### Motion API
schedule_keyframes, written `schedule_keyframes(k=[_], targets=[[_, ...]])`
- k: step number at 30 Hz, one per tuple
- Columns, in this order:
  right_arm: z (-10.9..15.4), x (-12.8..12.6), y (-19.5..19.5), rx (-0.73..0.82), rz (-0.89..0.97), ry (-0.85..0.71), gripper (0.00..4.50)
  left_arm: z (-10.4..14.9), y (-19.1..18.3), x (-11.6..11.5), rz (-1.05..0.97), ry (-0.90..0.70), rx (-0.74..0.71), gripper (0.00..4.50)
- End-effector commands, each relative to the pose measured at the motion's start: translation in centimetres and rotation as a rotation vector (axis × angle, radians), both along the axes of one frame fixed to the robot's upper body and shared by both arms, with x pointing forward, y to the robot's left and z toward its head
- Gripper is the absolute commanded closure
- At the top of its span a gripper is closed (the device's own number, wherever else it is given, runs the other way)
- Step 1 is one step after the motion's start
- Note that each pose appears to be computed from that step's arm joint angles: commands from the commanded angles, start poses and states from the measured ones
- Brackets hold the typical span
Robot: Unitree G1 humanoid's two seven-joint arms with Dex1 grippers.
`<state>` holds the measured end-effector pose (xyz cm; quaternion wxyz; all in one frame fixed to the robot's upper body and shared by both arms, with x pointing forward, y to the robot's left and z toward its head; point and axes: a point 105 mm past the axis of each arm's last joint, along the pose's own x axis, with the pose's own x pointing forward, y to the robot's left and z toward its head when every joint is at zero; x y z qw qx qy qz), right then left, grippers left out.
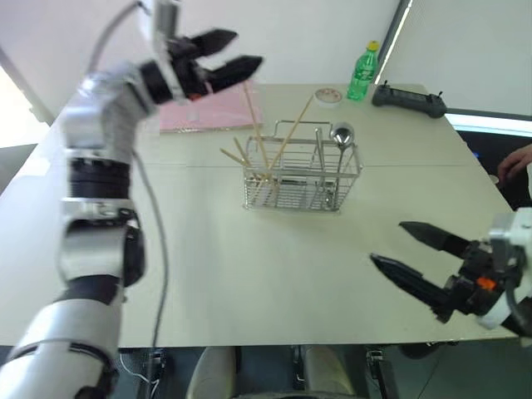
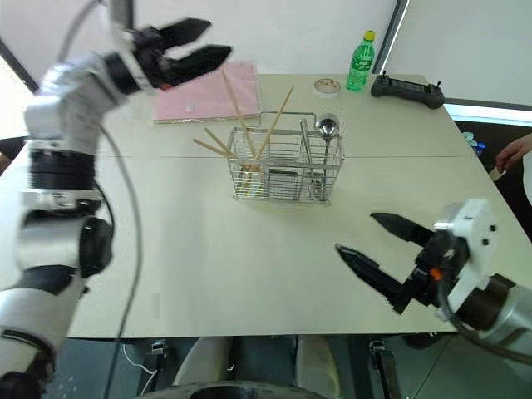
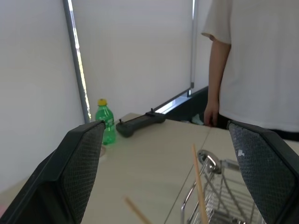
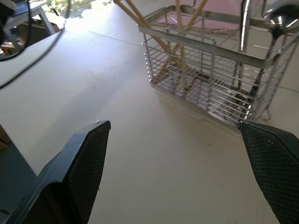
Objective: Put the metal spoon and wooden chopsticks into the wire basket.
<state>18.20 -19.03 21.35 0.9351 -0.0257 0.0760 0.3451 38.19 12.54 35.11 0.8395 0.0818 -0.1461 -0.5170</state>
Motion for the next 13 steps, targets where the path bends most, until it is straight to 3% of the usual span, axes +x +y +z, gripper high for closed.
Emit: schedule_keyframes(k=[1, 13], targets=[[1.6, 0.8, -1.7, -0.029, -0.027, -0.054, 0.00, 0.3, 1.6, -1.2, -0.041, -0.046, 0.156, 0.10], [2.4, 2.6, -3.9, -0.080, -0.018, -0.058, 0.00, -6.7, 6.8, -4.2, -0.052, 0.058, 0.556, 0.10]])
